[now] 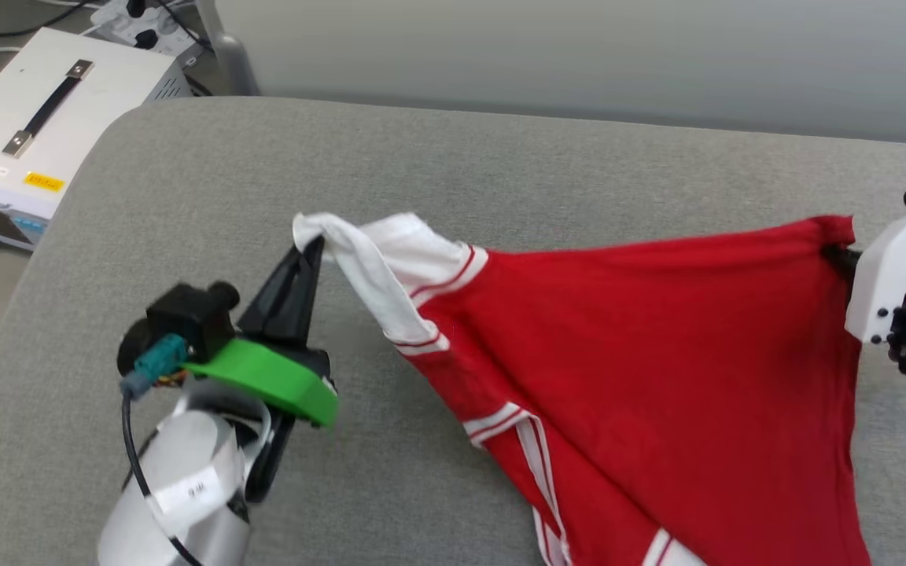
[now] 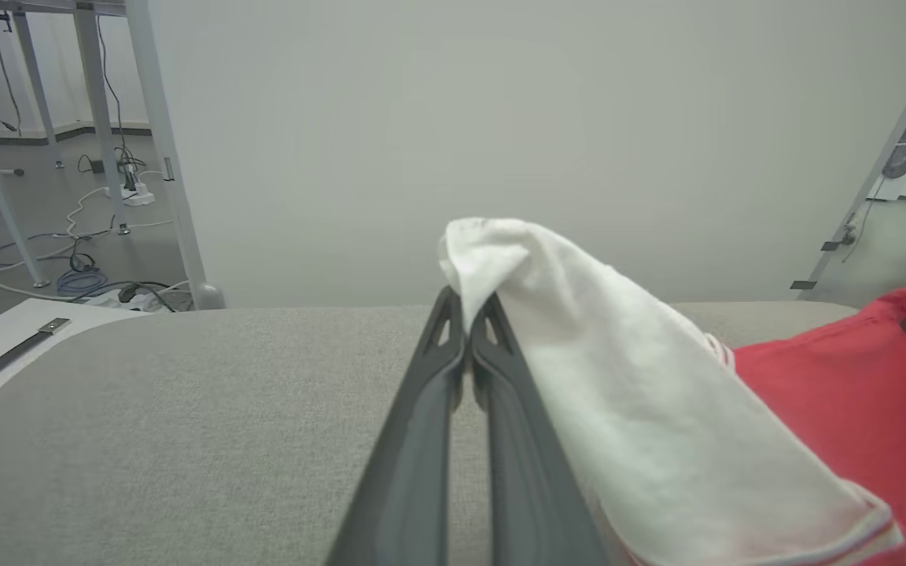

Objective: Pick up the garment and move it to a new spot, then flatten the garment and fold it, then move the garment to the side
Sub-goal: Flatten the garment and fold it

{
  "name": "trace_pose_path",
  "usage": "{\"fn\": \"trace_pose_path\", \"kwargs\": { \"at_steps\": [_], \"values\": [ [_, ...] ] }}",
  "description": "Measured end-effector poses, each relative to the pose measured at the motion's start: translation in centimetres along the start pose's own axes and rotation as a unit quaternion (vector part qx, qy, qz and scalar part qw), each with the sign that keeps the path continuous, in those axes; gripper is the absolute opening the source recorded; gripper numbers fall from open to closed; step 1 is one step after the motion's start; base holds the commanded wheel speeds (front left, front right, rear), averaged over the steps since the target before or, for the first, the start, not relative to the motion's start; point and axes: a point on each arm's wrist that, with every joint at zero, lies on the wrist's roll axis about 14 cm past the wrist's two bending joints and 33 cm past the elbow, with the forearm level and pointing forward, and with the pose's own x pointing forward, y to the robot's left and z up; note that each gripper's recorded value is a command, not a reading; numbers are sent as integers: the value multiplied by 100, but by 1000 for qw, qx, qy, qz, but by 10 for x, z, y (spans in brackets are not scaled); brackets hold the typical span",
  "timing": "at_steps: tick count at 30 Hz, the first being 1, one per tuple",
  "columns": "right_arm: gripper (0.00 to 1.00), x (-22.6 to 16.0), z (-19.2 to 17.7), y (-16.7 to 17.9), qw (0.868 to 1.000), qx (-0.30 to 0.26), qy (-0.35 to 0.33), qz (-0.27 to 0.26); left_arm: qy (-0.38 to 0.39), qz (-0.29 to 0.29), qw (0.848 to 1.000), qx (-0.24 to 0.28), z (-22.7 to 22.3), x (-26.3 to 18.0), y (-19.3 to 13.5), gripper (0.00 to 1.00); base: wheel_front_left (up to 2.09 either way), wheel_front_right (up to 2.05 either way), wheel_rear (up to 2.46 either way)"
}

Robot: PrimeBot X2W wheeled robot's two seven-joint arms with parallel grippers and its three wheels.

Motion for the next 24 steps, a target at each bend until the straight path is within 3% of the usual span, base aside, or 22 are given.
{"fn": "trace_pose_path", "kwargs": {
  "at_steps": [6,13,24],
  "values": [
    [0,-17,60,-21,995,-4,-94,-39,-42,-20,999,18,46,60,4,0,0,0,0],
    [0,-19,144,-33,976,-18,-206,-71,-88,-28,995,39,100,135,9,0,0,0,0],
    [0,-15,266,-39,929,-47,-354,-98,-143,-10,984,108,165,230,39,0,0,0,0]
  ]
}}
